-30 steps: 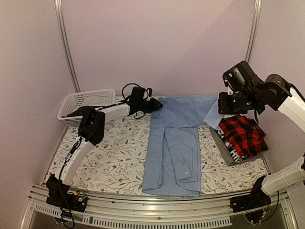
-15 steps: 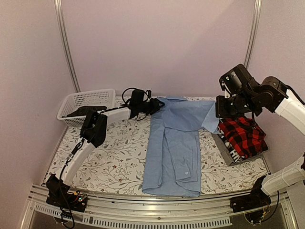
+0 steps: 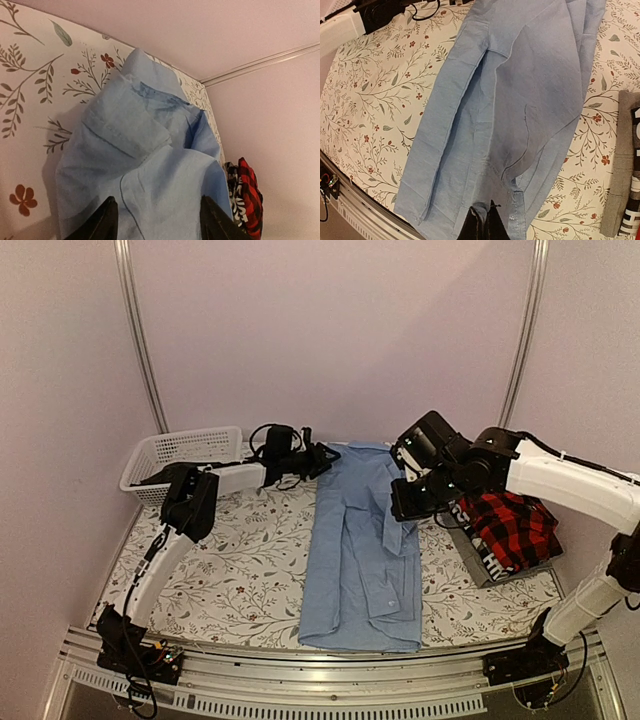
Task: Fold and stack the long sleeve shirts
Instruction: Place the rectangle-folded shirt at the center of the board.
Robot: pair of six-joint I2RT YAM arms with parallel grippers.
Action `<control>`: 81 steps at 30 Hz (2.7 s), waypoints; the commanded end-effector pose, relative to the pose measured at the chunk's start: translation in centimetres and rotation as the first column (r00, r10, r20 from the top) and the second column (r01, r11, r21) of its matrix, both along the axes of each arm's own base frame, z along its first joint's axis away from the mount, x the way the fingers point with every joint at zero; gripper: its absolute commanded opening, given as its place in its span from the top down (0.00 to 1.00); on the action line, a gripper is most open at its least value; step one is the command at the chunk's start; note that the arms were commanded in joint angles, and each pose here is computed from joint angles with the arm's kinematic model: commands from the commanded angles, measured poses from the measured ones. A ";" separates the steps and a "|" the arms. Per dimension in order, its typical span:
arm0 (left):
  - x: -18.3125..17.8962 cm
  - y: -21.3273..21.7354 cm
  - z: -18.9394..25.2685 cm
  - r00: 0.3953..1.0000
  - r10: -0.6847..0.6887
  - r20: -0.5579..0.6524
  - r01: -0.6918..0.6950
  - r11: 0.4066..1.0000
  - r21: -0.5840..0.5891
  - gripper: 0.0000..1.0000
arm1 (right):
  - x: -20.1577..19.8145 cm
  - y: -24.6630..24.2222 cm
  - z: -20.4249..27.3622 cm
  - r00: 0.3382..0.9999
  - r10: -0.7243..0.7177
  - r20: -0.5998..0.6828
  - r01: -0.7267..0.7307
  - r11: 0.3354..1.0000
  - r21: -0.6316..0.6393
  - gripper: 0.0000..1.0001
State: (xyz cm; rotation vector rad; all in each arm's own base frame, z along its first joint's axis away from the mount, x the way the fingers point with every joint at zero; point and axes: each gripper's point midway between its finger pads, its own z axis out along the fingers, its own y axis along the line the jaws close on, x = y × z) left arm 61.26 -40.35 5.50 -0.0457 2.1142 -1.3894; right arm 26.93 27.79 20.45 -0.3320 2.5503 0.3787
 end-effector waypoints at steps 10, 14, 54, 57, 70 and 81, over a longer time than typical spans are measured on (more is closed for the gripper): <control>-8.9 4.1 9.9 0.983 -0.170 0.061 0.166 0.984 0.069 0.66 | -1.8 8.8 -6.9 0.958 0.249 -0.145 -0.244 0.968 0.051 1.00; -11.9 4.7 8.1 0.982 -0.187 -0.002 0.187 0.977 0.100 0.77 | -2.0 8.6 -8.2 0.959 0.223 -0.173 -0.220 0.975 0.034 1.00; -14.9 0.3 0.1 0.939 -0.262 -0.223 0.315 0.915 0.252 0.77 | -10.7 11.8 -11.2 0.831 0.401 -0.385 -0.444 0.896 -0.025 0.95; -14.7 0.8 0.6 0.943 -0.247 -0.222 0.301 0.917 0.261 0.77 | -11.1 11.8 -11.7 0.821 0.407 -0.400 -0.451 0.892 -0.018 0.89; -17.4 4.8 3.7 0.951 -0.216 -0.221 0.283 0.897 0.341 0.72 | -5.8 9.3 -7.8 0.931 0.291 -0.218 -0.292 0.956 0.029 0.53; -27.8 5.6 1.6 0.880 -0.357 -0.312 0.447 0.846 0.293 0.73 | 4.4 5.5 -9.0 0.993 0.080 -0.086 -0.066 0.985 0.157 0.76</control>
